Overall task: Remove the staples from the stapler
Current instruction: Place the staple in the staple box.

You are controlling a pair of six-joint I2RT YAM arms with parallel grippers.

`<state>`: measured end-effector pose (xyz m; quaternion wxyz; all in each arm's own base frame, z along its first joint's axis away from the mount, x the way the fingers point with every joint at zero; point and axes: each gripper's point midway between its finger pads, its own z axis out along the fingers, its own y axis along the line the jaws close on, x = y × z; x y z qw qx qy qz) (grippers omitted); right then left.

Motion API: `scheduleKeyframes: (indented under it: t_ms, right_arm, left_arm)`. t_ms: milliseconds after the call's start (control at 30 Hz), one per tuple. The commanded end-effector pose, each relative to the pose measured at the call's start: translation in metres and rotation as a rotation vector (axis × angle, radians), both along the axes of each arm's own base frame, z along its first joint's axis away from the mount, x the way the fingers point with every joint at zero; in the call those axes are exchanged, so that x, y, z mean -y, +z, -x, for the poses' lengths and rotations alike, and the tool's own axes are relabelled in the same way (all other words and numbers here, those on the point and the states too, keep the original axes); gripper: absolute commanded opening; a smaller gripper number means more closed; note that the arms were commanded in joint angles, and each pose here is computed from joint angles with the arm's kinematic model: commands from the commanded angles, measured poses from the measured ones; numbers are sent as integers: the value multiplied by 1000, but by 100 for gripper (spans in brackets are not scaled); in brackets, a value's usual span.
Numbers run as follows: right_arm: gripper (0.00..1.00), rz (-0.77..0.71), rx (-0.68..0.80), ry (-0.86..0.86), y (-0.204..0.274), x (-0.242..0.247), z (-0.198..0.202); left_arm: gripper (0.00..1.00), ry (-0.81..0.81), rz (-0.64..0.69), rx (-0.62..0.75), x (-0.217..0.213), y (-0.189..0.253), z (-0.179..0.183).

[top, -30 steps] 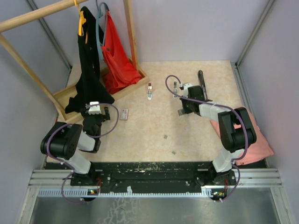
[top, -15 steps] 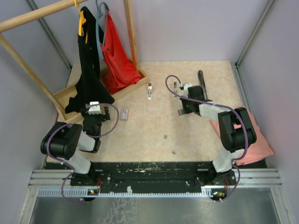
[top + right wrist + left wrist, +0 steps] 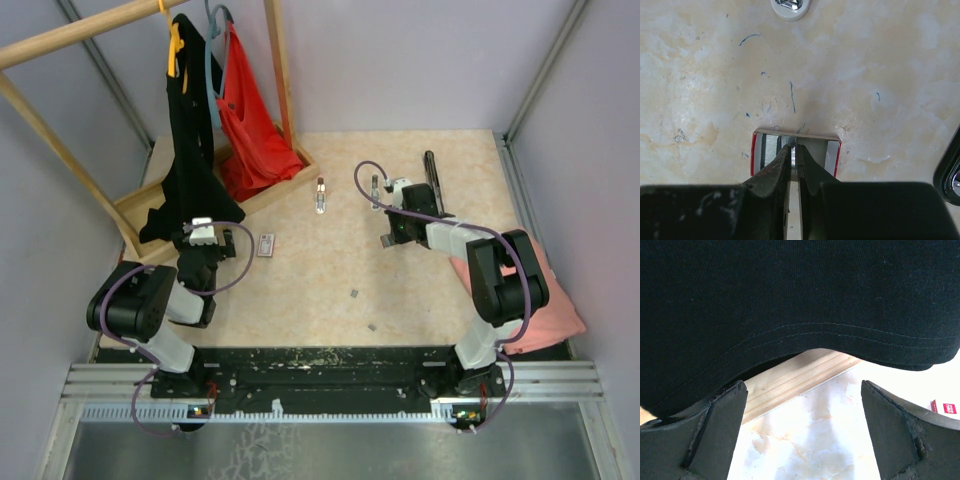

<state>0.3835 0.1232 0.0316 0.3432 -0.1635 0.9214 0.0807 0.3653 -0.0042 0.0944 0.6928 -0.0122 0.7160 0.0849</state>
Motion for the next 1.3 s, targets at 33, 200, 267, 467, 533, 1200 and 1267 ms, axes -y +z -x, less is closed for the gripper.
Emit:
scheduleKeyframes:
  t_ms: [33, 200, 267, 467, 533, 1200, 1267]
  right_arm:
    - [12, -19, -3, 6, 0, -3, 0]
    - [15, -17, -7, 6, -1, -3, 0]
    - [16, -15, -10, 6, -2, -3, 0]
    - [15, -12, -11, 9, -3, -3, 0]
    - [14, -11, -13, 9, -3, -3, 1]
    - [20, -24, 11, 12, 8, -5, -2]
    - [21, -23, 12, 12, 7, -5, -2]
  left_arm:
    - [100, 5, 22, 36, 0, 9, -5]
    - [100, 5, 22, 36, 0, 9, -5]
    - [100, 5, 23, 37, 0, 9, -5]
    - [100, 5, 22, 36, 0, 9, -5]
    - [100, 5, 22, 36, 0, 9, -5]
    - [100, 5, 22, 37, 0, 9, -5]
    - [100, 5, 22, 35, 0, 9, -5]
